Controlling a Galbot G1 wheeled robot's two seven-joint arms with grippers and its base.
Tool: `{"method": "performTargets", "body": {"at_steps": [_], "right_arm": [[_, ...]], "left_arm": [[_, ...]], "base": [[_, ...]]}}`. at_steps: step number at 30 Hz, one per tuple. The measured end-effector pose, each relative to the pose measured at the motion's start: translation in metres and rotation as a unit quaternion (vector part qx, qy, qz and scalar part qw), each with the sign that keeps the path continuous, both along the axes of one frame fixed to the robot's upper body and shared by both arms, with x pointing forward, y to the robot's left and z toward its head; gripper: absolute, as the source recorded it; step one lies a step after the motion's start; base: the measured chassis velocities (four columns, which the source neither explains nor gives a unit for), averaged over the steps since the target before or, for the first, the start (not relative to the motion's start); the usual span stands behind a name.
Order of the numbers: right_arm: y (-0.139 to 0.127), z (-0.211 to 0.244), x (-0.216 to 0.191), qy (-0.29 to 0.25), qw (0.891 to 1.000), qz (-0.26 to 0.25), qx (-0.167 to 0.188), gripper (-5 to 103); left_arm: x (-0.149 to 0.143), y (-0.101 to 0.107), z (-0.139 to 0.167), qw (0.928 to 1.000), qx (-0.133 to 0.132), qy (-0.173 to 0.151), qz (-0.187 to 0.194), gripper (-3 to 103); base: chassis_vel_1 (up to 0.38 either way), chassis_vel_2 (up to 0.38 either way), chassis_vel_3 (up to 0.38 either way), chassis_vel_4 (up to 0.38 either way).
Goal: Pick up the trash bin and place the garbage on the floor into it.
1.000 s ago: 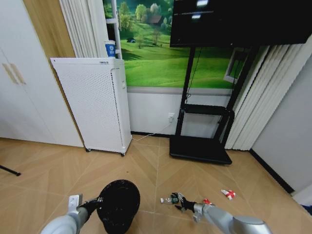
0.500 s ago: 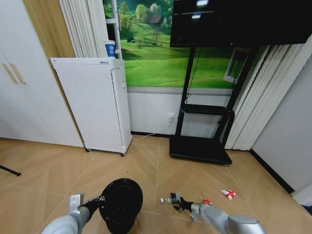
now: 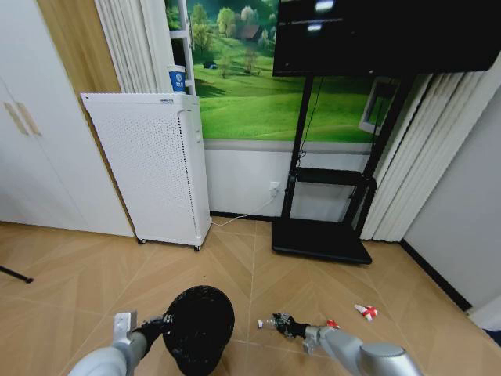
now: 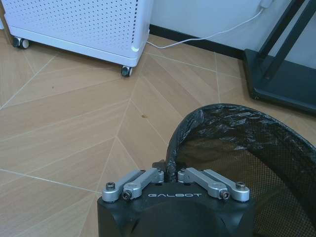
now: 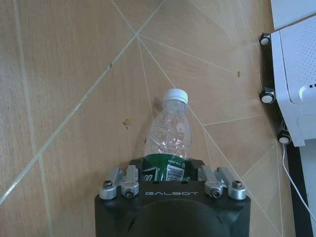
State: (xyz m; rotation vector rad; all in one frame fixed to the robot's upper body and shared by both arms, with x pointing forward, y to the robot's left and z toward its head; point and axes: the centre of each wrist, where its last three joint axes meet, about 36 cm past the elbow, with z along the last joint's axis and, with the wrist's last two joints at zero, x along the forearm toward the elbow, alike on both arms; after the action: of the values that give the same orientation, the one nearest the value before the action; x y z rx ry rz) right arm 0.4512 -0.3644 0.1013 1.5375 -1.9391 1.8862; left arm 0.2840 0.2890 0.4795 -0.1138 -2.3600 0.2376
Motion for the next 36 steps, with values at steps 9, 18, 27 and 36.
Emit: {"method": "performTargets", "body": {"at_steps": [9, 18, 27, 36], "right_arm": [[-0.007, 0.004, 0.001, -0.005, 1.000, 0.001, 0.011, 27], [-0.018, 0.029, 0.033, -0.043, 0.998, -0.018, 0.043, 19], [-0.033, 0.070, 0.080, -0.123, 0.982, -0.099, 0.107, 19], [-0.083, 0.101, 0.084, -0.183, 0.961, -0.135, 0.157, 19]], "left_arm": [[0.001, 0.001, 0.005, 1.0000, 0.004, -0.004, -0.002, 7], [0.015, 0.010, 0.013, 0.9998, 0.020, -0.006, 0.004, 7], [0.059, 0.059, -0.010, 0.9954, 0.082, 0.010, 0.048, 7], [0.125, 0.100, -0.007, 0.9891, 0.121, 0.010, 0.084, 7]], "base": [[0.000, 0.000, 0.000, 0.000], [0.000, 0.000, 0.000, 0.000], [0.000, 0.000, 0.000, 0.000], [0.000, 0.000, 0.000, 0.000]]}}
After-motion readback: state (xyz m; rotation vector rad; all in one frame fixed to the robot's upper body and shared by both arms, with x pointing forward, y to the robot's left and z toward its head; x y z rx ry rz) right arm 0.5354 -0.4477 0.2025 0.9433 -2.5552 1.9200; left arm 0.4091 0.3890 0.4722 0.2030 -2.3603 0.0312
